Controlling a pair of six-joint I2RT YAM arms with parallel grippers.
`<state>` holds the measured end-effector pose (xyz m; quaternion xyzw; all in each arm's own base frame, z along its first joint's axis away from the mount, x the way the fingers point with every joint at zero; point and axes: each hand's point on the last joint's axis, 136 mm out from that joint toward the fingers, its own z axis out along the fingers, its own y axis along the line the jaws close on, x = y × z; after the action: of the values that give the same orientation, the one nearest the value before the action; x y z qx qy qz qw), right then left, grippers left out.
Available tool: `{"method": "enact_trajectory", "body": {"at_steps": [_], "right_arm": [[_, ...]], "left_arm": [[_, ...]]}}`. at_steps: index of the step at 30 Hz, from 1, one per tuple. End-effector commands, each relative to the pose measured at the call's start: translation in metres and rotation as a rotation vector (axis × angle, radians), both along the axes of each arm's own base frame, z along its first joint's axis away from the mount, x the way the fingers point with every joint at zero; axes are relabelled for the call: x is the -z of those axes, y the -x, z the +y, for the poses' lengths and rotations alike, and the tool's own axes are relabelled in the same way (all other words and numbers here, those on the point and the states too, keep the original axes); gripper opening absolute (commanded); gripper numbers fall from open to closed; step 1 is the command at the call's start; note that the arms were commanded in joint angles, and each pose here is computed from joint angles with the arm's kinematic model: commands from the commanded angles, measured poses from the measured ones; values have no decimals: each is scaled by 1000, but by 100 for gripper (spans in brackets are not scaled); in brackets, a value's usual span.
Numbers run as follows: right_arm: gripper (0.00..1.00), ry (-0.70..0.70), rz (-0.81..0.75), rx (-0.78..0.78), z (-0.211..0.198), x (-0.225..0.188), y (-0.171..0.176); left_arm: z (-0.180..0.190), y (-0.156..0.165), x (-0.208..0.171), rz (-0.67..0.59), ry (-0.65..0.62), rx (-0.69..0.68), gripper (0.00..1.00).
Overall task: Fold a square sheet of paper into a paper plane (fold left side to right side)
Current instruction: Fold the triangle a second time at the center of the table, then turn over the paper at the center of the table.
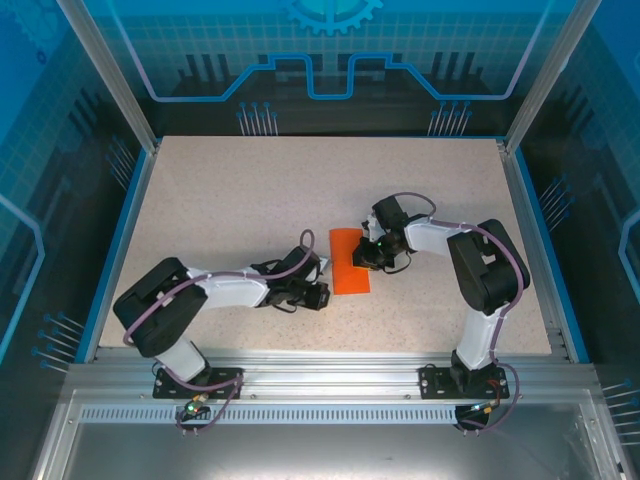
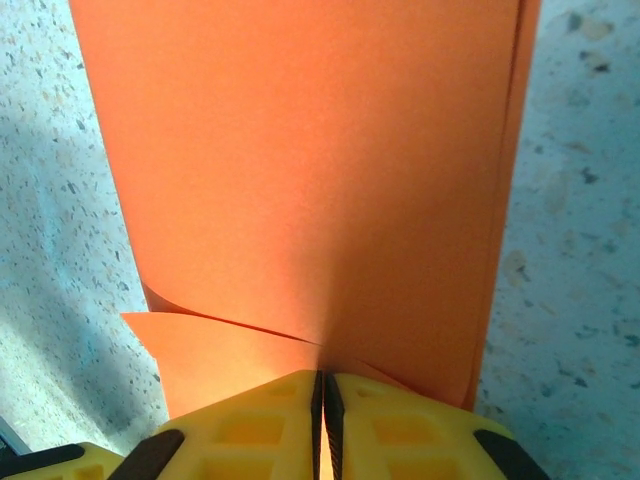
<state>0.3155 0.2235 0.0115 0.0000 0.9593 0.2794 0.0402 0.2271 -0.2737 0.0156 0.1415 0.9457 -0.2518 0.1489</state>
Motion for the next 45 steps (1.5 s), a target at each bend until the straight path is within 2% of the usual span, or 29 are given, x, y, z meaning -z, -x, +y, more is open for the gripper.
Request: {"method": "enact_trajectory", "body": {"at_steps": [1, 3, 7, 12, 15, 17, 20, 24, 31, 35, 39, 42, 45], "right_arm": [[17, 2, -42, -5, -4, -11, -7], [22, -8, -98, -13, -2, -28, -15], [41, 49, -221, -19, -15, -60, -26], [59, 144, -293, -8, -45, -76, -19], [67, 118, -293, 3, -55, -76, -8], [70, 66, -289, 12, -56, -75, -1], [71, -1, -280, 8, -52, -69, 11], [70, -100, -259, -7, -38, -65, 19], [66, -177, -229, -3, -23, -59, 16], [65, -222, -198, 1, -11, -53, 11], [64, -245, -170, -10, 3, -47, 6], [57, -256, -158, -28, 14, -44, 4], [46, -250, -107, -23, 20, -31, 4]], "left_arm": [[23, 11, -2, 31, -66, -30, 13], [23, 4, -12, 8, -44, -53, 18], [17, -14, -30, -27, 7, -88, 29], [0, -46, -51, -66, 100, -122, 41], [-11, -63, -57, -80, 135, -122, 43], [-13, -76, -56, -83, 128, -140, 49], [-11, -93, -46, -67, 107, -198, 50], [-18, -104, -41, -56, 117, -200, 48], [-22, -108, -39, -58, 123, -196, 24], [-19, -106, -36, -54, 108, -202, 19], [-18, -105, -33, -48, 103, -204, 19], [-17, -105, -35, -52, 103, -208, 20], [-12, -106, -38, -69, 94, -222, 22]]}}
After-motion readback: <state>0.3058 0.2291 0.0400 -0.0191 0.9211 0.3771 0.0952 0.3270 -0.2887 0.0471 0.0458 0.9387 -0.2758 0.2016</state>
